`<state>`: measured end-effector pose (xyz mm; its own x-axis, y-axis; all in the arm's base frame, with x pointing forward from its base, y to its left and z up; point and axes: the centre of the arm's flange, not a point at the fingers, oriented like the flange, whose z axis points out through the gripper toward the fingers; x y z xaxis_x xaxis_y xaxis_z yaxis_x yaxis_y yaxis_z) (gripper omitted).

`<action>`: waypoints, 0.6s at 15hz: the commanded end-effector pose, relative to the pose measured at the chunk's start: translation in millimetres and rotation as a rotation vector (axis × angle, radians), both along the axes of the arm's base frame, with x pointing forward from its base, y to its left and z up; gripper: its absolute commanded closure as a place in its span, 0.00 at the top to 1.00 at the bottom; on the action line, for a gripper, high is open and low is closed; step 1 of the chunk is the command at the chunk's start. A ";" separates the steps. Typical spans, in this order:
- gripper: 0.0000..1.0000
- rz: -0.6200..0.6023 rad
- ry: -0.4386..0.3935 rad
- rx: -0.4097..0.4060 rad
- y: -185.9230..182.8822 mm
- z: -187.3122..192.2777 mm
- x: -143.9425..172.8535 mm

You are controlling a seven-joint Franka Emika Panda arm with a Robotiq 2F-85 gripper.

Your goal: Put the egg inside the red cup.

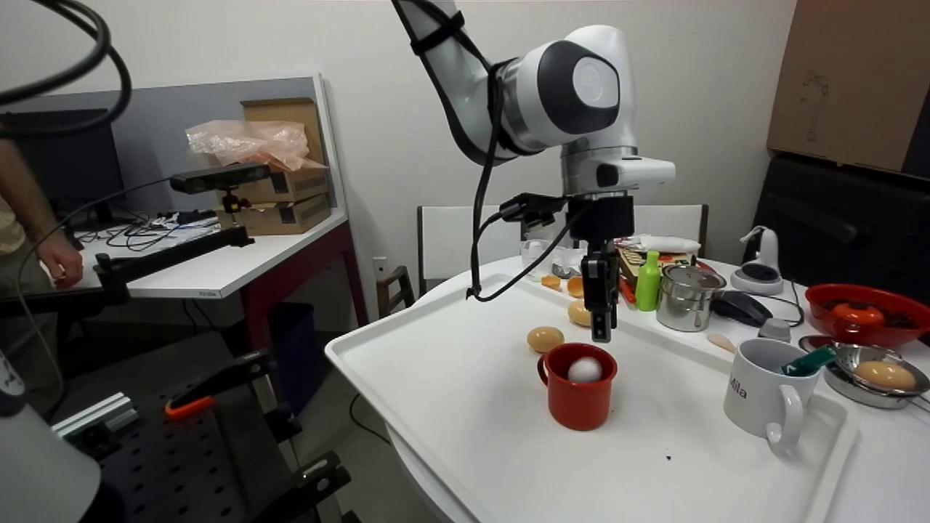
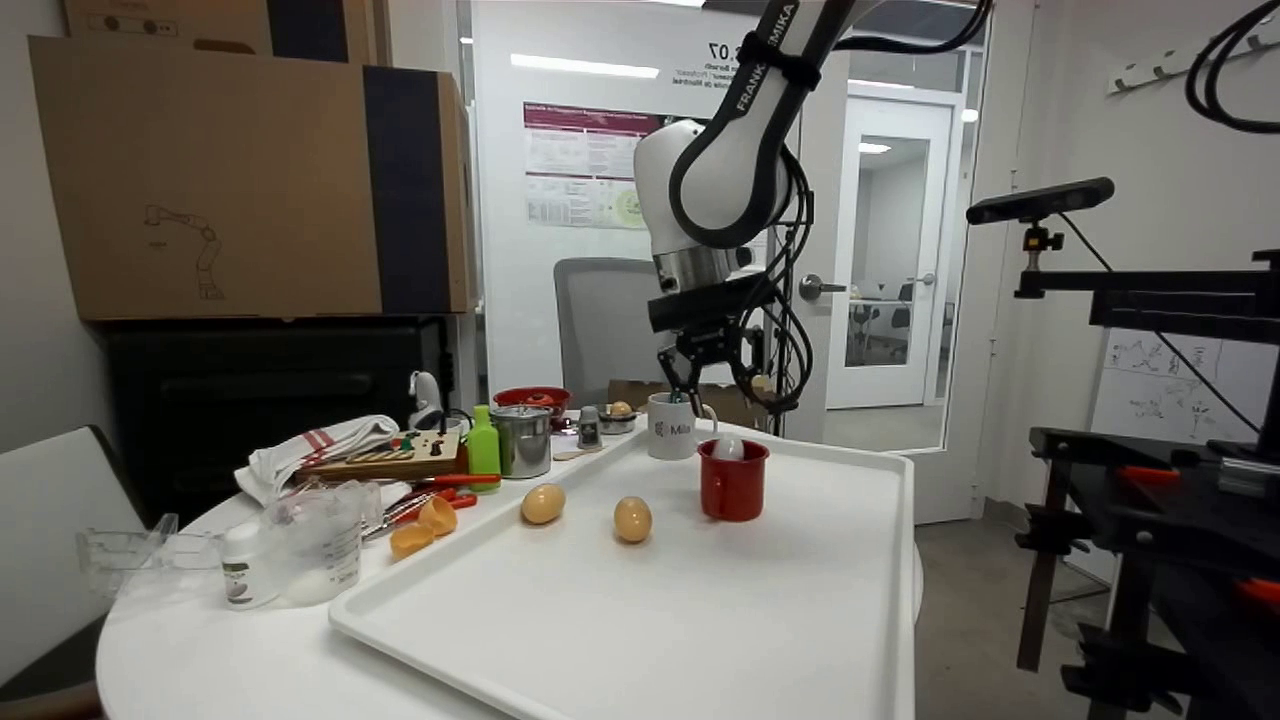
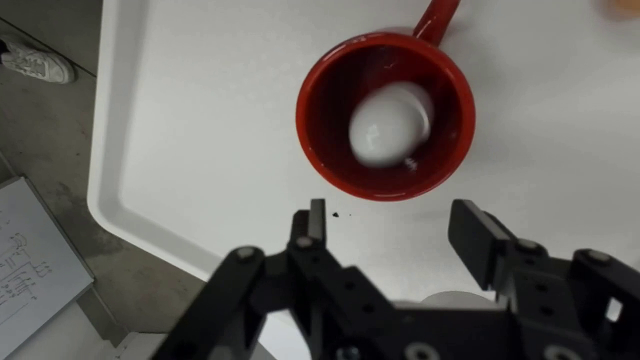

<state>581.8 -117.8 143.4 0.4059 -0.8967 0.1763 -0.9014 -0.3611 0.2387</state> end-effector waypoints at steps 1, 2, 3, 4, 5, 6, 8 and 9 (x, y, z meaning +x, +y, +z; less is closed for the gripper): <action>0.96 0.055 0.008 -0.011 17.9 -5.6 1.5; 1.00 0.065 0.009 -0.013 23.4 -7.4 0.3; 1.00 0.082 0.006 -0.010 31.7 -8.4 -0.5; 1.00 0.101 0.006 -0.009 39.1 -9.0 -0.4; 1.00 0.138 0.013 0.000 50.4 -10.9 2.0; 1.00 0.081 0.012 0.003 36.1 -8.5 2.9; 1.00 0.088 0.014 0.005 42.6 -10.1 3.2; 1.00 0.087 0.014 0.005 41.7 -10.4 3.0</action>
<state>584.8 -76.2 133.0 0.4846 -0.8589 0.1654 -0.8632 -0.4390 0.2494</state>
